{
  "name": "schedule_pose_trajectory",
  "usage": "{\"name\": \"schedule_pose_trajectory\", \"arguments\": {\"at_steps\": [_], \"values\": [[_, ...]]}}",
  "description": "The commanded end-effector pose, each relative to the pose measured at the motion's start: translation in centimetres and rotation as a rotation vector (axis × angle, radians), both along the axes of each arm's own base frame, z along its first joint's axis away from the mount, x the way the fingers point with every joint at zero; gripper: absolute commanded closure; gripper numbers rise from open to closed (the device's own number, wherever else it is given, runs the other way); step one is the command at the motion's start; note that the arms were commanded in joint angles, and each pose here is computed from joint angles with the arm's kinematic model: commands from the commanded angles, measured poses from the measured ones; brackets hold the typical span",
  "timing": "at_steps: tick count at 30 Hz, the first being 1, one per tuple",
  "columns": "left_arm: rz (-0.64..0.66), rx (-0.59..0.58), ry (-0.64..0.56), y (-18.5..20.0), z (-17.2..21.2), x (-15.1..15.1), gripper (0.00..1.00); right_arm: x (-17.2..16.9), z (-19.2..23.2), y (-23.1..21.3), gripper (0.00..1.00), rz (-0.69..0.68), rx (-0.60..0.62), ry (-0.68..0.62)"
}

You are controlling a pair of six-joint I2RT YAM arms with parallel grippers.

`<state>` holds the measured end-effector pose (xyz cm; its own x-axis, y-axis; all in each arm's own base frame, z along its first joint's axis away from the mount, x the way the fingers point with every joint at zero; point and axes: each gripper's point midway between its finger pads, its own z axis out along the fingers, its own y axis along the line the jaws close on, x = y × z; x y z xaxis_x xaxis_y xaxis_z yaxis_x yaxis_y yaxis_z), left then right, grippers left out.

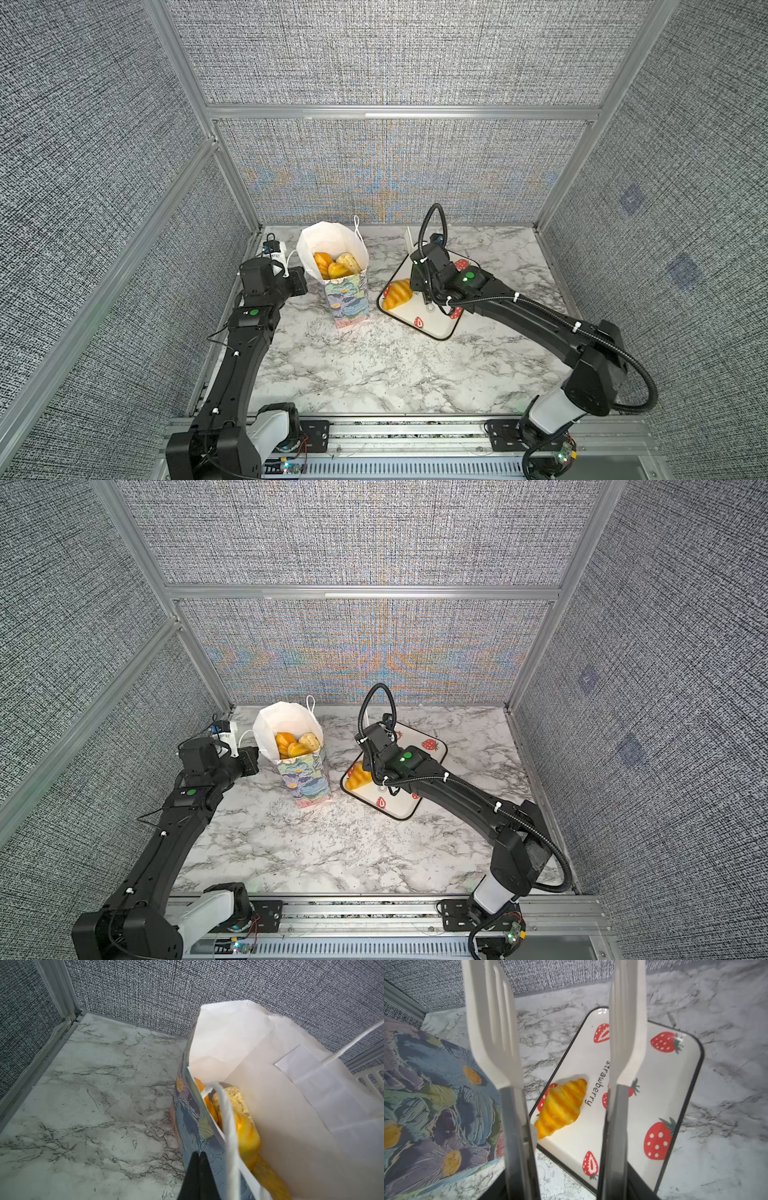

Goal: Place the fake bread into the paper bag
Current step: 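Move the empty tongs with the right gripper back over the last croissant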

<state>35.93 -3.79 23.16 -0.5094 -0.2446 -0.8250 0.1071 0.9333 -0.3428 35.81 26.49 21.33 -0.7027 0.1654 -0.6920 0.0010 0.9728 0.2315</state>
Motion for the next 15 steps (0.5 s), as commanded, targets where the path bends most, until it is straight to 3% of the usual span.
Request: {"name": "schedule_pose_trajectory", "arguments": {"at_steps": [1,15], "values": [[-0.006,0.001,-0.012,-0.1,0.2,0.1,1.0,-0.7,-1.3,1.1,0.41,-0.022,0.136,0.111],[-0.006,0.001,-0.02,-0.1,0.5,0.0,1.0,-1.5,-5.7,0.6,0.39,-0.117,0.15,0.289]]}}
